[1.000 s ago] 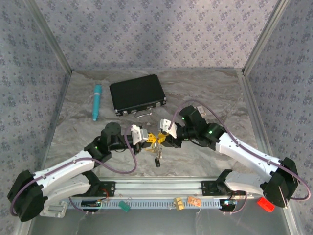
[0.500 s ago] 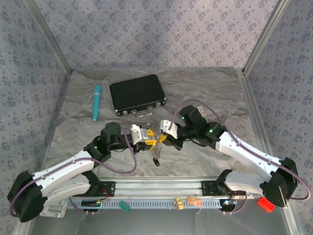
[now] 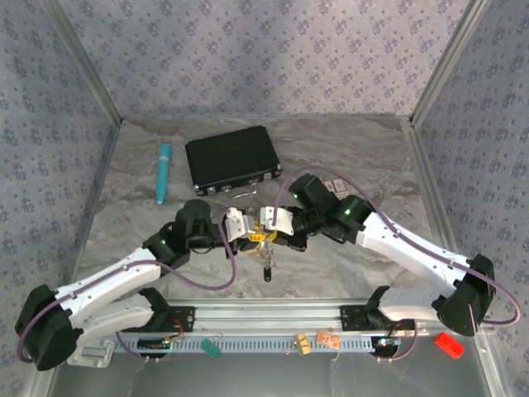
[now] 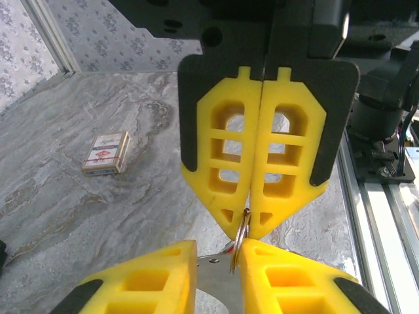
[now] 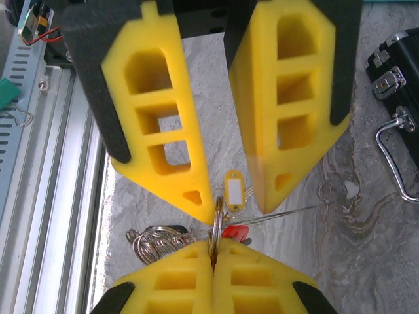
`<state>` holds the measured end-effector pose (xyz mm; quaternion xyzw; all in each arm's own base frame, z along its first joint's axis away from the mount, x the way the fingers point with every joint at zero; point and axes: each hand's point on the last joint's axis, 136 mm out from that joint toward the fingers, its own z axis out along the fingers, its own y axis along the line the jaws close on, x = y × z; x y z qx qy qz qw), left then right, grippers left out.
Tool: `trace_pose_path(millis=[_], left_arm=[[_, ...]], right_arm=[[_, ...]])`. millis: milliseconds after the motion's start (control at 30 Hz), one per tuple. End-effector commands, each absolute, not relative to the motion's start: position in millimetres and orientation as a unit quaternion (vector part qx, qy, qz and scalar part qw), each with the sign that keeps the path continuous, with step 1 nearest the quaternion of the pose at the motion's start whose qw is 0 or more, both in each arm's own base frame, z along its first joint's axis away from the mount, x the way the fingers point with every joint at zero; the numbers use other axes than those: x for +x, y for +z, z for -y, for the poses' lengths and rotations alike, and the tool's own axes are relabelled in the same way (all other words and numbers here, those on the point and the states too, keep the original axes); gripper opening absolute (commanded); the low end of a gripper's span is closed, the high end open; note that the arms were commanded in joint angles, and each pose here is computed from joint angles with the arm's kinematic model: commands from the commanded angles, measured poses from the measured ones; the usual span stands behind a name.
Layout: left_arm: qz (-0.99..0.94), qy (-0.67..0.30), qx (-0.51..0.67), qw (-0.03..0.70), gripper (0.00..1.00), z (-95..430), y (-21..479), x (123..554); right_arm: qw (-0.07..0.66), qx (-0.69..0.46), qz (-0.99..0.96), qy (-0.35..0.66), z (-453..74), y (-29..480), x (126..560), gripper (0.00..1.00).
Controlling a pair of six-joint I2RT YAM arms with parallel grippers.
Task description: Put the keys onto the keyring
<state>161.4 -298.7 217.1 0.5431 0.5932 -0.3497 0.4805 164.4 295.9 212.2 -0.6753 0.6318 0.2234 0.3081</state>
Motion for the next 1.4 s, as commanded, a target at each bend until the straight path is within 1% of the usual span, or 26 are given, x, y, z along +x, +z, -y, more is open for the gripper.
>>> trace_pose_path(millis=[0, 100, 167, 200, 267, 300, 333, 367, 433, 467, 600, 767, 900, 1000, 1167, 1200, 1267, 1300, 1367], left_arm=[[-0.573, -0.362, 0.555, 0.482, 0.19, 303.7, 229.4, 156.0], [-0.570, -0.366, 0.558, 0.479, 0.13, 304.7, 228.4, 154.5], [-0.567, -0.367, 0.561, 0.478, 0.02, 304.7, 228.4, 153.1], [-0.567, -0.367, 0.562, 0.477, 0.00, 304.4, 228.0, 152.4], [-0.563, -0.369, 0.565, 0.477, 0.00, 303.8, 228.4, 150.2], [-0.562, -0.369, 0.565, 0.478, 0.00, 303.3, 228.5, 149.5], [-0.561, -0.370, 0.565, 0.479, 0.00, 302.7, 228.6, 148.6], [-0.558, -0.371, 0.565, 0.482, 0.00, 302.2, 229.4, 147.9], [-0.552, -0.373, 0.564, 0.488, 0.00, 301.6, 229.8, 146.7], [-0.548, -0.374, 0.563, 0.492, 0.00, 301.3, 230.3, 145.9], [-0.538, -0.375, 0.563, 0.502, 0.00, 300.2, 232.3, 144.1], [-0.536, -0.375, 0.564, 0.504, 0.00, 300.2, 232.4, 143.6], [-0.535, -0.375, 0.564, 0.505, 0.00, 300.3, 232.9, 143.8], [-0.536, -0.375, 0.563, 0.505, 0.00, 300.2, 232.0, 144.0], [-0.535, -0.375, 0.563, 0.506, 0.00, 299.9, 233.0, 143.4], [-0.535, -0.375, 0.563, 0.506, 0.00, 299.7, 233.0, 143.6], [-0.535, -0.375, 0.562, 0.507, 0.00, 299.4, 233.3, 143.5], [-0.535, -0.375, 0.563, 0.507, 0.00, 299.5, 232.7, 143.5], [-0.535, -0.374, 0.562, 0.508, 0.00, 299.5, 233.1, 143.8]], right_arm=[[0.317, -0.688, -0.615, 0.220, -301.4, 225.2, 163.1, 0.00], [0.318, -0.688, -0.611, 0.227, -306.1, 225.4, 160.6, 0.00], [0.317, -0.688, -0.611, 0.230, -307.9, 224.5, 158.4, 0.00], [0.316, -0.687, -0.611, 0.232, -307.6, 224.0, 157.6, 0.00], [0.325, -0.676, -0.618, 0.238, -305.4, 225.6, 160.0, 0.00], [0.330, -0.668, -0.622, 0.240, -303.3, 226.4, 162.2, 0.03], [0.338, -0.660, -0.626, 0.243, -300.3, 228.7, 164.4, 0.15], [0.337, -0.651, -0.633, 0.251, -295.4, 226.8, 164.5, 0.22], [0.351, -0.634, -0.634, 0.268, -291.5, 229.5, 167.6, 0.28], [0.352, -0.628, -0.638, 0.275, -288.6, 226.9, 167.7, 0.29], [0.342, -0.622, -0.644, 0.285, -284.6, 218.6, 164.5, 0.28], [0.347, -0.616, -0.643, 0.294, -287.0, 219.2, 163.9, 0.31], [0.346, -0.615, -0.641, 0.301, -289.8, 219.9, 163.7, 0.31], [0.350, -0.615, -0.640, 0.299, -290.5, 220.8, 165.3, 0.27], [0.344, -0.618, -0.640, 0.301, -291.6, 219.3, 164.8, 0.13], [0.343, -0.617, -0.641, 0.301, -291.6, 219.0, 164.9, 0.12], [0.342, -0.617, -0.642, 0.300, -290.9, 218.3, 165.5, 0.12], [0.342, -0.617, -0.642, 0.301, -291.2, 218.2, 164.9, 0.13], [0.341, -0.616, -0.642, 0.302, -291.3, 218.1, 164.7, 0.20]])
